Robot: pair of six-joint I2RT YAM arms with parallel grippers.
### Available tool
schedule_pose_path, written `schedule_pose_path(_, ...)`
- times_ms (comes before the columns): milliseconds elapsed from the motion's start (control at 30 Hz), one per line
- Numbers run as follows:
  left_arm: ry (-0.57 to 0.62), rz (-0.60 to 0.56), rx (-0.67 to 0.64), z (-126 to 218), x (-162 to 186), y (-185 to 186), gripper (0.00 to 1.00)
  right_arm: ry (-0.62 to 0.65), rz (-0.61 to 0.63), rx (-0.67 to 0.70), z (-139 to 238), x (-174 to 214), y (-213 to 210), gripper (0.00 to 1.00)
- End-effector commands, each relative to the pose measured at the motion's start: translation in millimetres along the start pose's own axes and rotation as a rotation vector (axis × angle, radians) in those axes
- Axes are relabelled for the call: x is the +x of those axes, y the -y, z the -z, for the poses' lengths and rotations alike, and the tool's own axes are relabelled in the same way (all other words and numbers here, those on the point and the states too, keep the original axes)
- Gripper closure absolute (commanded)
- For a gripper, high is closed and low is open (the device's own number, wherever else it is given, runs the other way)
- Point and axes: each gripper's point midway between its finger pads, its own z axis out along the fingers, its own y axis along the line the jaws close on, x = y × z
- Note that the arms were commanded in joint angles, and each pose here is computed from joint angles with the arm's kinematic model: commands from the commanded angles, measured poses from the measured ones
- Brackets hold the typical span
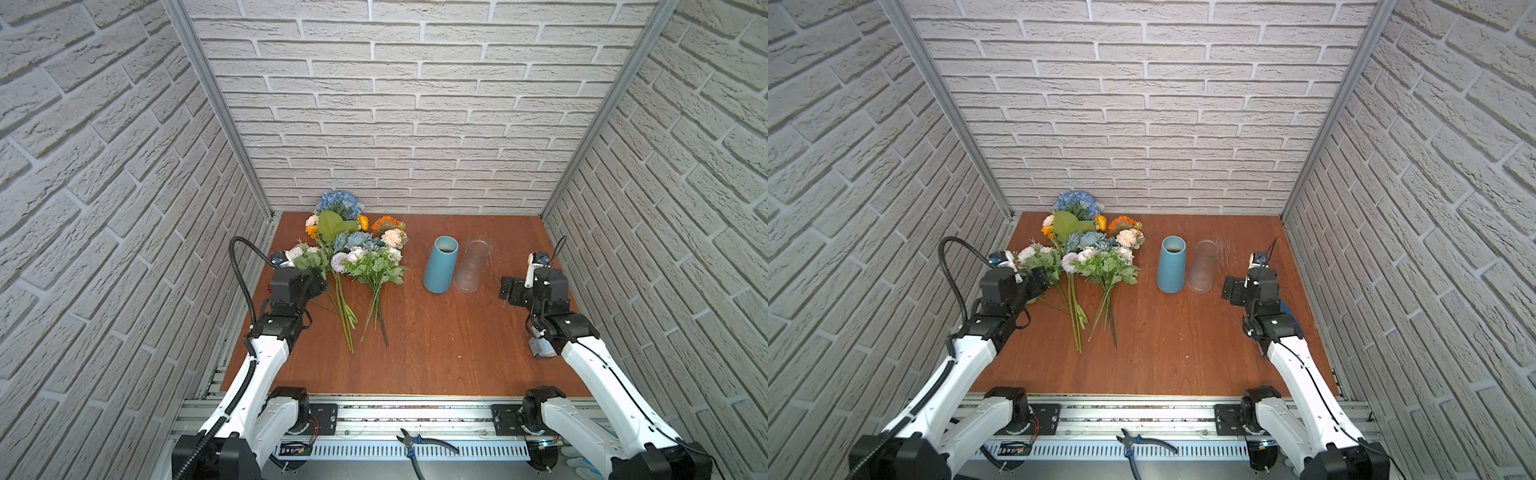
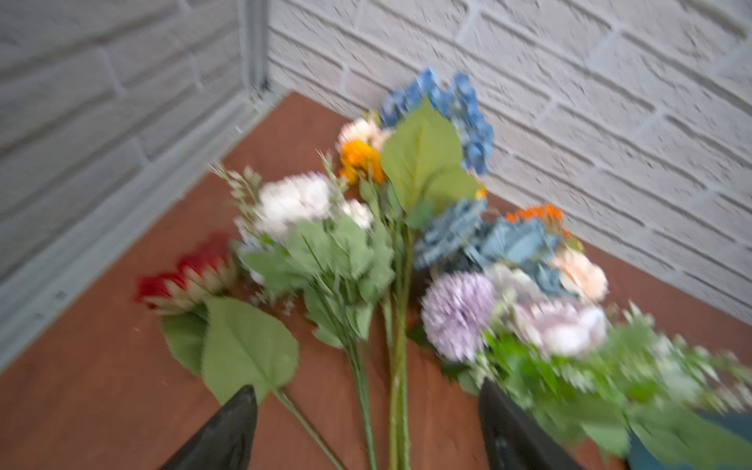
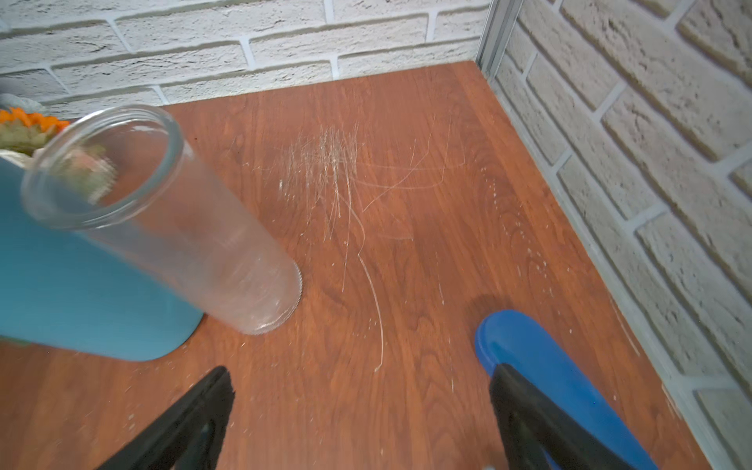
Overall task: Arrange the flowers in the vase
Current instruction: 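Reach the left gripper to the flower stems while the right gripper rises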
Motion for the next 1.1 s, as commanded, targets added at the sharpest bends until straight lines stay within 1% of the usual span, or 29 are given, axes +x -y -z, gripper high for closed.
schedule_pose_path(0,-0.155,-0.003,0.14,16.6,34.2,34.9,0.17,-0.138,-0.079,-0.074,20.7,23.3,-10.6,0.0)
schedule_pose_path(67,-0.208,-0.027,0.179,20.8,52.0,49.3,0.19,-0.177,-0.101,-0.149,30.0,24.1,-24.1,0.0)
schedule_pose_path(167,-0.29,-0.093,0.226,23.1,79.8,69.1,0.25,-0.218,-0.097,-0.199,41.1,21.4,-35.4,0.0)
schedule_pose_path(333,-0.403,-0.229,0.252,16.2,116.7,88.9,0.35,-0.196,-0.104,-0.266,52.5,11.0,-48.4,0.0)
schedule_pose_path(467,-0.468,-0.33,0.236,2.9,138.3,97.8,0.42,-0.182,-0.129,-0.322,55.9,5.6,-58.8,0.05)
schedule_pose_path(567,-0.501,-0.359,0.228,-7.7,149.3,102.2,0.5,-0.185,-0.135,-0.351,55.7,5.6,-65.0,0.07)
schedule_pose_path(633,-0.51,-0.379,0.209,-13.8,153.5,101.4,0.53,-0.185,-0.134,-0.361,55.8,5.8,-67.7,0.08)
schedule_pose_path(833,-0.523,-0.412,0.167,-26.4,161.9,95.1,0.56,-0.166,-0.129,-0.371,58.4,2.9,-70.9,0.09)
schedule_pose_path(1067,-0.547,-0.4,0.205,-34.2,172.1,104.1,0.64,-0.153,-0.123,-0.366,59.9,-0.6,-71.6,0.1)
